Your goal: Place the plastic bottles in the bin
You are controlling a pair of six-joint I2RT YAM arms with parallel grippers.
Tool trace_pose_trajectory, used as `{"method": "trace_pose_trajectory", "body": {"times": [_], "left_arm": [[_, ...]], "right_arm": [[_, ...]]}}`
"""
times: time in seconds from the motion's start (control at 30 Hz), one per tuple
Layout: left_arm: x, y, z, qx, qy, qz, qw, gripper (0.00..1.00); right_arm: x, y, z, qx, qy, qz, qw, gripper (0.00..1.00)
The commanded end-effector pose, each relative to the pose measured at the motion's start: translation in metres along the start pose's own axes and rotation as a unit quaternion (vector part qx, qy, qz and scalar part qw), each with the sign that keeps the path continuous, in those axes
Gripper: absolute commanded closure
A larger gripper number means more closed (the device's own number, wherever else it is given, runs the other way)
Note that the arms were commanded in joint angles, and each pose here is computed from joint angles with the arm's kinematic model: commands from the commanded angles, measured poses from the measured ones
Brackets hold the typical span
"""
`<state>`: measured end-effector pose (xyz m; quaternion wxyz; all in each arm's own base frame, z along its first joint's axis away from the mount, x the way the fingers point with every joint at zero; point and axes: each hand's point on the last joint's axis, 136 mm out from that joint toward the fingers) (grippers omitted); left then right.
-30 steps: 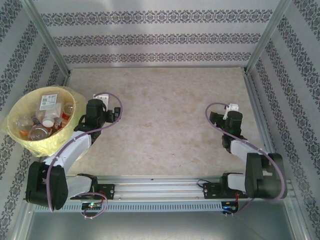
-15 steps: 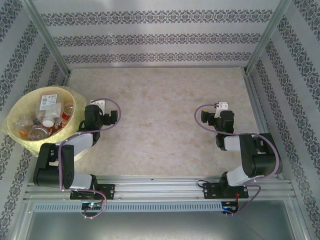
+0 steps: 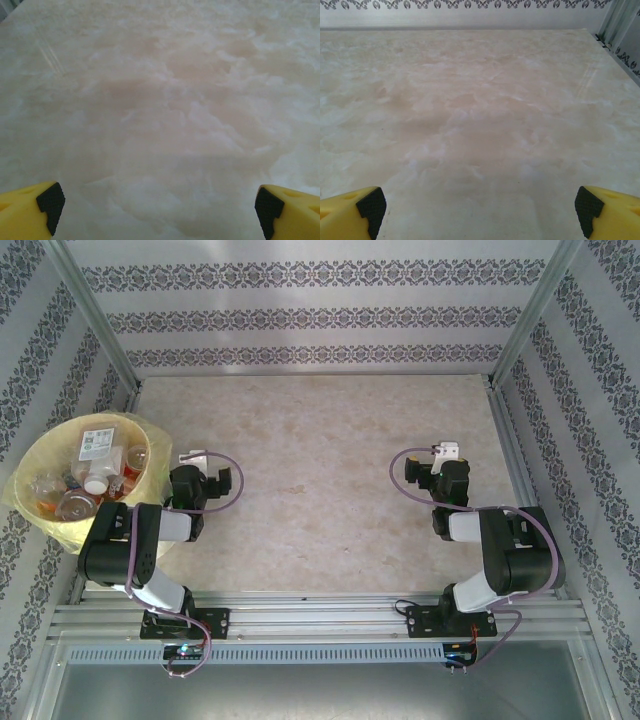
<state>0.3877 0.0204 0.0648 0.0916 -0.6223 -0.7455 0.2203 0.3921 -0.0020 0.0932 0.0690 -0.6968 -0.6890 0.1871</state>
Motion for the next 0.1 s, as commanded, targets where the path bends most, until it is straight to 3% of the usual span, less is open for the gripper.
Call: {"method": "trace_pose_trajectory", "body": {"times": [0.0,0.07], "left_arm": [[0.0022,-0.0018,-0.0226,-0.045,-0.011,-0.013,0.999,0.01],[0.0021,-0.0018,-0.0224,-0.043,-0.011,-0.013,0.999,0.0]], "right_arm": [[-0.0013,0.0018,-0.0131,-0.019,0.001,-0.007,1.0,0.02],[-0.0006,0.0016,-0.0131,-0.019,-0.001,-0.007,1.0,0.02]]}}
Point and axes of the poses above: each hand's point on the last joint's axis, 136 mm out from that joint toward the fingers, its own y axis out along the fingers, its own x axis along the line the jaws close on, z = x × y, and after that the axes turned 11 degrees about -y, right-handed
